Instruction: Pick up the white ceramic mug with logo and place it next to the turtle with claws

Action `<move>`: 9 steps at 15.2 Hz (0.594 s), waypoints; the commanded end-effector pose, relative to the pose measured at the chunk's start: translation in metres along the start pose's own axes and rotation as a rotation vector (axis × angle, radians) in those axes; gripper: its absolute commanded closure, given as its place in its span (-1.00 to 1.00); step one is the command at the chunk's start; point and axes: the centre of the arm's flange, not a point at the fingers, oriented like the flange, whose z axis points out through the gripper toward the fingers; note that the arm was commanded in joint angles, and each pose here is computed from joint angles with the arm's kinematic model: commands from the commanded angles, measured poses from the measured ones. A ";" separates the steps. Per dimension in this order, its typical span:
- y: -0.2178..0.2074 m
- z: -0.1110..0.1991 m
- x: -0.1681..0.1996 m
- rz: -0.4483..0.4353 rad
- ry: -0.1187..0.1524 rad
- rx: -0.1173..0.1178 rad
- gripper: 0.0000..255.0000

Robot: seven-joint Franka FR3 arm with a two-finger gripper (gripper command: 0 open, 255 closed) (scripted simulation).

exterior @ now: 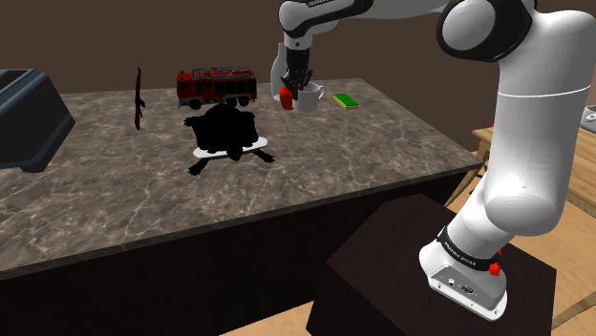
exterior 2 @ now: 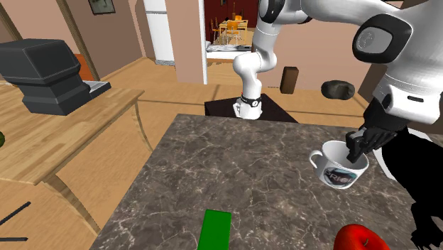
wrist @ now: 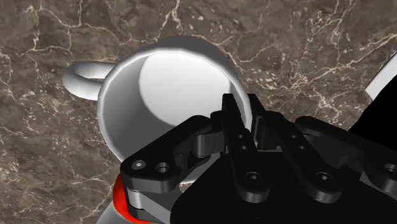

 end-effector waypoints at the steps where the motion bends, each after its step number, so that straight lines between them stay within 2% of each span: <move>1: -0.001 0.010 0.001 0.000 0.001 0.000 1.00; 9: -0.003 0.052 0.002 0.000 0.001 0.000 1.00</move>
